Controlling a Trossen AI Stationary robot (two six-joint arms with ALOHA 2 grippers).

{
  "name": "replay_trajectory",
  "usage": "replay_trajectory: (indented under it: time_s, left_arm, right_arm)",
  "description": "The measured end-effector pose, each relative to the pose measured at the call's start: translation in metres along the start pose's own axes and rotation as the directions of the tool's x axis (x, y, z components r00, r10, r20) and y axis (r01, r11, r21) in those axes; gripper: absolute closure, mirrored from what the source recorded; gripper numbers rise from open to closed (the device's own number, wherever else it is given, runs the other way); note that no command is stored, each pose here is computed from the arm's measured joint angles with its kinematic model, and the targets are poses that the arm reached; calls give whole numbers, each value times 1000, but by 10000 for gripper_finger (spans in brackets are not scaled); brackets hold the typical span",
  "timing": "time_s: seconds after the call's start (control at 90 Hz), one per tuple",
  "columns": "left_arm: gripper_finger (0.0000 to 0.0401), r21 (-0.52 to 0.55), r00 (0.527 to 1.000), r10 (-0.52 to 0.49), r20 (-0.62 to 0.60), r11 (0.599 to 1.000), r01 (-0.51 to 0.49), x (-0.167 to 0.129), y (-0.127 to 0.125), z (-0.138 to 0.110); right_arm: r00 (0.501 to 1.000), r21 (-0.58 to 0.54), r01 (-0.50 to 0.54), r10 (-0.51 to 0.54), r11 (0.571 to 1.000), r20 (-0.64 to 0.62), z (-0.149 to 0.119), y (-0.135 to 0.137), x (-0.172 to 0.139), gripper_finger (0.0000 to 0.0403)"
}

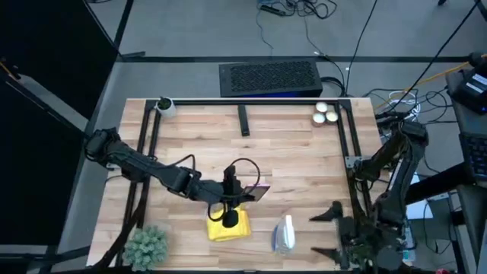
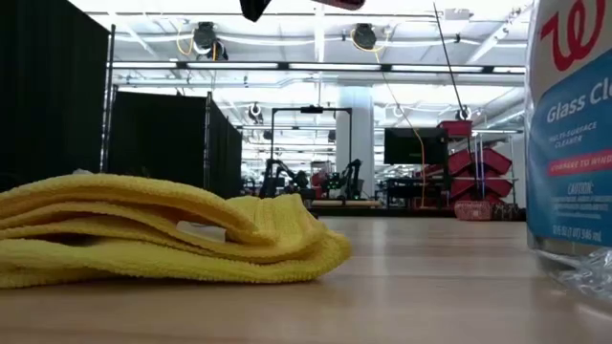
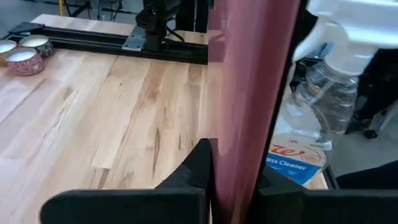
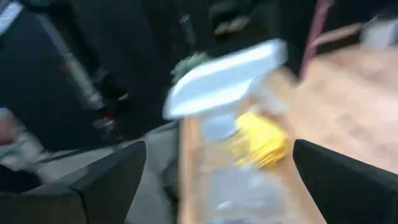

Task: Apply microfiber cloth
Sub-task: Spray the front of the pink cellphone using the white spray bottle

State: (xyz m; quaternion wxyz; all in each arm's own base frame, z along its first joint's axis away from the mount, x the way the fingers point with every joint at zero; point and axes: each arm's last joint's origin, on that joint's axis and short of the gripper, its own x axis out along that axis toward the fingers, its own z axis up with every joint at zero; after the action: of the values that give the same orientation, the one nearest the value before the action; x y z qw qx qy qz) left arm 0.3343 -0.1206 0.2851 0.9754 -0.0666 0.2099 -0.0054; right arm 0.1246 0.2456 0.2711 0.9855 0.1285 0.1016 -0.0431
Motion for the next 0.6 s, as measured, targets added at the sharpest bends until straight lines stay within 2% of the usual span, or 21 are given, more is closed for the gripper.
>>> replay_trajectory:
  time_s: [0.344,0.6]
  left_arm:
    - [393,-24,1000,-4,-6,1000,4,5,18,5]
    - [393,-28,1000,-8,1,1000,8,5,19,6]
  right_arm:
    - [995,-130,99,-102,986,-15,-20,-3,26,12]
    - [1000,-172,-12,7,985,-30,-14,11,34,12]
